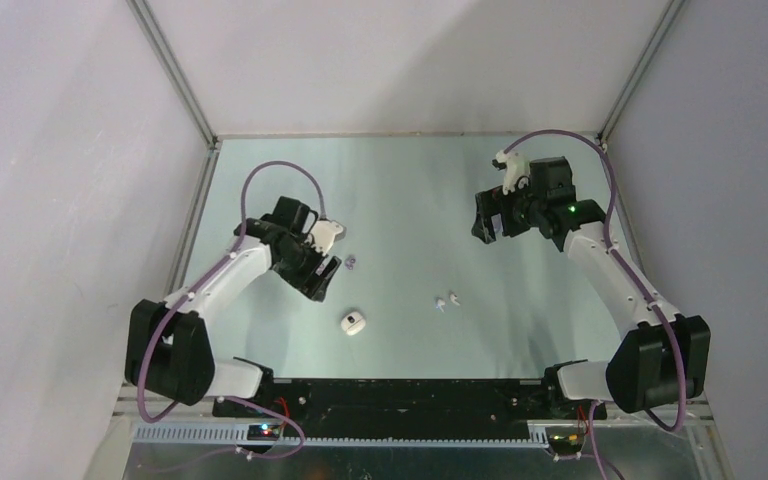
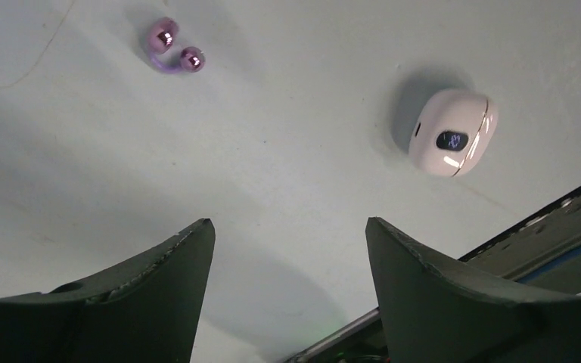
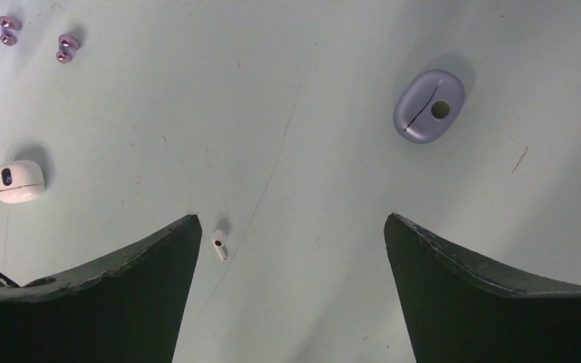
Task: Insert the wireless bluetooth earbuds into the charging case
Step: Pick up the charging case at the center of the board.
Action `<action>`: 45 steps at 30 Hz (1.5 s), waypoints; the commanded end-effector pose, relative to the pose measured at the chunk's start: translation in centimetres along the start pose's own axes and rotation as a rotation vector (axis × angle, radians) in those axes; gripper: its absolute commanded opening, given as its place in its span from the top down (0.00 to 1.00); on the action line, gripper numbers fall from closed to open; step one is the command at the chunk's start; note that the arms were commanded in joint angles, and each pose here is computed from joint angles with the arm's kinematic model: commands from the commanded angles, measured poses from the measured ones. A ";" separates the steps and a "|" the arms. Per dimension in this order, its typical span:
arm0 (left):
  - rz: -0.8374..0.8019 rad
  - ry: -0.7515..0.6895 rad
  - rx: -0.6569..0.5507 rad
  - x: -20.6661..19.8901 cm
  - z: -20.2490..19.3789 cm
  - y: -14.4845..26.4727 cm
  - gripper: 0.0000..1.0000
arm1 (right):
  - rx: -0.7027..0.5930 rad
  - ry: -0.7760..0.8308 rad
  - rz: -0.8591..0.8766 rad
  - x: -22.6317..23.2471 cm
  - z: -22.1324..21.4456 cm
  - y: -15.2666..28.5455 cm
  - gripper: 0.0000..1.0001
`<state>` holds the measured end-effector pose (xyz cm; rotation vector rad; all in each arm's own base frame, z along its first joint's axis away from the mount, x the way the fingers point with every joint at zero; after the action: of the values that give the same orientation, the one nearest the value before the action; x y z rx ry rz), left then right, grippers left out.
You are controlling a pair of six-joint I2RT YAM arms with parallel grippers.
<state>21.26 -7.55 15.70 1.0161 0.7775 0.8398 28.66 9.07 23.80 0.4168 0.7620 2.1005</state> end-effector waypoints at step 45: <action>-0.283 -1.136 -0.154 -13.1 2.9 -7.3 0.04 | -0.089 -0.040 0.044 1.7 -0.8 3.0 0.05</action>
<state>19.06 -20.93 10.67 1.0962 -0.0411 0.1258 25.75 9.08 24.12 0.4553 0.6973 2.1433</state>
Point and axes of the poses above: each gripper's point midway between its finger pads, its own y axis back along the fingers, its own x axis along the line the jaws close on, z = x × y, the point moved 8 cm from there along y, back along the fingers, and after that the axes turned 9 degrees about y, right-handed, at the moved point
